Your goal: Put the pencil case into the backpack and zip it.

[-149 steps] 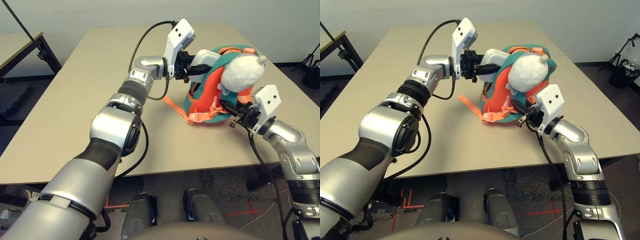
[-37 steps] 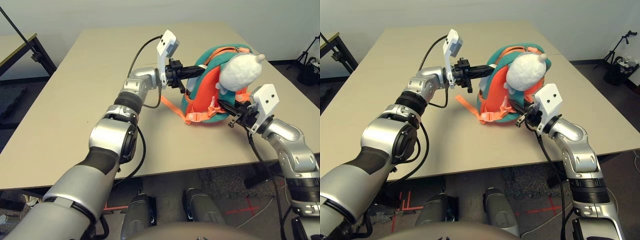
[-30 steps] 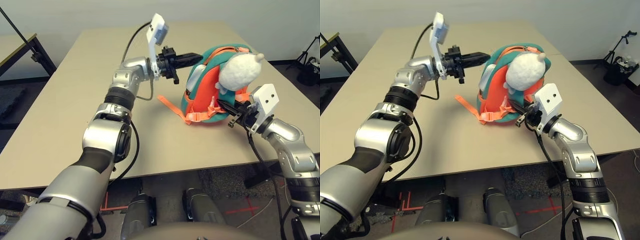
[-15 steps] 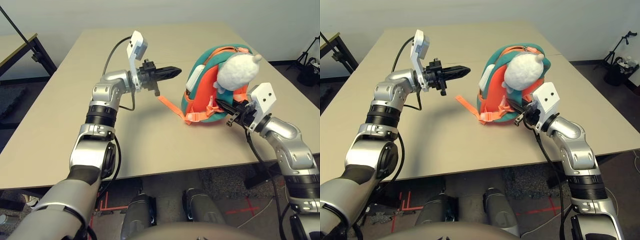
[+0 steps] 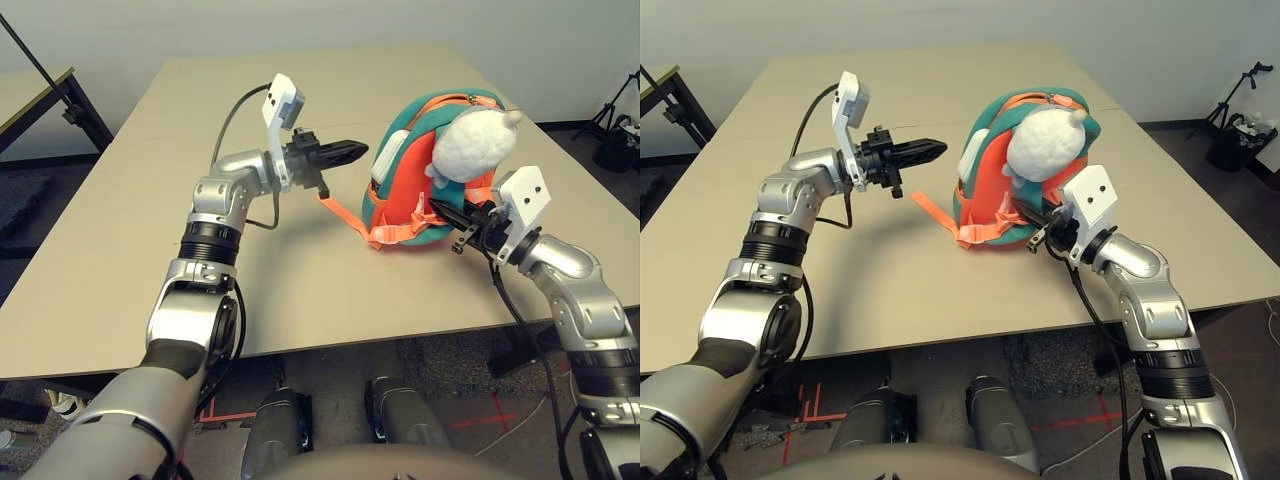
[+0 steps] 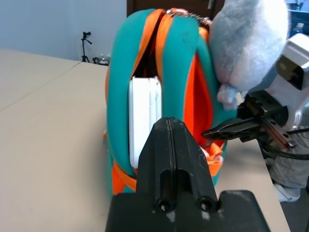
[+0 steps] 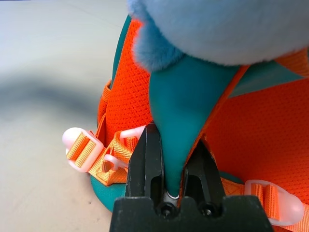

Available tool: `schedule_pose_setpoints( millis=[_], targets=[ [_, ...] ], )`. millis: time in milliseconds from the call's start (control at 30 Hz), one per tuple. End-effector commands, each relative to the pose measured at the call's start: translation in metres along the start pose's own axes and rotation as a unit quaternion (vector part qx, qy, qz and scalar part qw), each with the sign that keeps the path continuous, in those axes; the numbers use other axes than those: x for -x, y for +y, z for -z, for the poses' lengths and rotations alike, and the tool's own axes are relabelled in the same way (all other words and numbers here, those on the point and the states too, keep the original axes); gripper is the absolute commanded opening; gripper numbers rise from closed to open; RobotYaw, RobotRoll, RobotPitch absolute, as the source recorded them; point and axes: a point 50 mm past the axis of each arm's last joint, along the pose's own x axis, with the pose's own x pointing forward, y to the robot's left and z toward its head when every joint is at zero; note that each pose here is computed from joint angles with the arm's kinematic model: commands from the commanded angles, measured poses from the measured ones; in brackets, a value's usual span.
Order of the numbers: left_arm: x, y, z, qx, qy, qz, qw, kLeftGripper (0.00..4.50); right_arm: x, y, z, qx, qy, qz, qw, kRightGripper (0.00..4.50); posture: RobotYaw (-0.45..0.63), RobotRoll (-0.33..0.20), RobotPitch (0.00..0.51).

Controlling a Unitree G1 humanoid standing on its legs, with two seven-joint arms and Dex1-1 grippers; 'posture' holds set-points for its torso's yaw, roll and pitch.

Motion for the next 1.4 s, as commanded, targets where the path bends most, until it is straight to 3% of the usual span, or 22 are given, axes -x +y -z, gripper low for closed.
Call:
schedule_pose_setpoints(
  millis=[33,1100,1400],
  targets=[
    [-0.010,0.003,-0.001,-0.010,0.003,-0.007,1.000,0.00,-0.001,0.007,0.002,-0.007,0.006,-0.017,1.000,0.09,-0.26,0.000,0.011],
    [-0.048,0.008,0.008,-0.033,0.030,-0.021,0.999,0.00,0.006,0.008,0.001,-0.010,0.005,0.001,1.000,0.09,-0.31,0.000,0.018],
    [-0.069,0.000,0.012,-0.034,0.040,-0.023,0.998,0.00,0.004,0.008,0.001,-0.008,0.004,-0.003,1.000,0.09,-0.30,0.000,0.016]
  ],
)
